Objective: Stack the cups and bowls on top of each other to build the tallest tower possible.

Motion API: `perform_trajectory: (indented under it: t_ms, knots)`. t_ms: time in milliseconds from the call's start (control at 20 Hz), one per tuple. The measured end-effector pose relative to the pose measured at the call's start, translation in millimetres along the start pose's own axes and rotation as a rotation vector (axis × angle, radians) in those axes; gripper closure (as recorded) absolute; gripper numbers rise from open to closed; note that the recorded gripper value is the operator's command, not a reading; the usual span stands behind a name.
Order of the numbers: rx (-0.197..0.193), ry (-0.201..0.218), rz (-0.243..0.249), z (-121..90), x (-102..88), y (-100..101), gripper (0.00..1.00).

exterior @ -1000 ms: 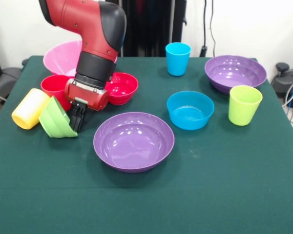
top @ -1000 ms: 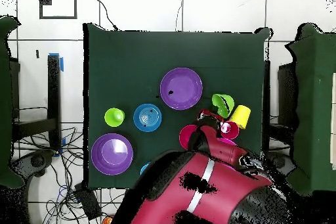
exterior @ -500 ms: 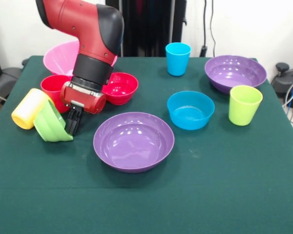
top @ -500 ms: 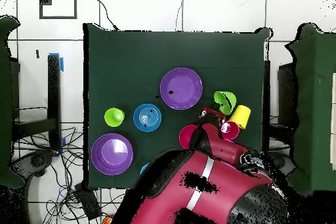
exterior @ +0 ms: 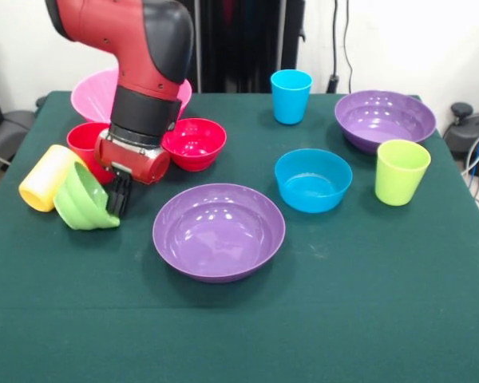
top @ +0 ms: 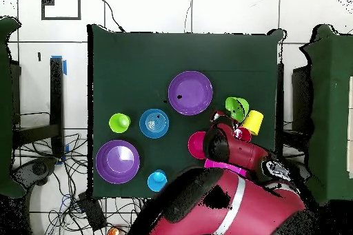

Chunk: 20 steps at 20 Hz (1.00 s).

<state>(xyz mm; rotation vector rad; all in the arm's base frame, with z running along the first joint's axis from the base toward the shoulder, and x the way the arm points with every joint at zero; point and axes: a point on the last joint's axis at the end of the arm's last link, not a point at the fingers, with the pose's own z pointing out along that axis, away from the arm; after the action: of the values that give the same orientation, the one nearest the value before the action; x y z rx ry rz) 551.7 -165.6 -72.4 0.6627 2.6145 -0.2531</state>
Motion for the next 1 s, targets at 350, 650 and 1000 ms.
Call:
perform_trajectory:
  t_ms: [350,650,1000]
  knots:
    - [0.047,0.232,0.061,-11,1.5,-2,1.00]
    - [0.044,0.364,0.091,-23,-6.4,11,1.00]
    - [0.038,0.345,0.095,-33,-35.8,17,1.00]
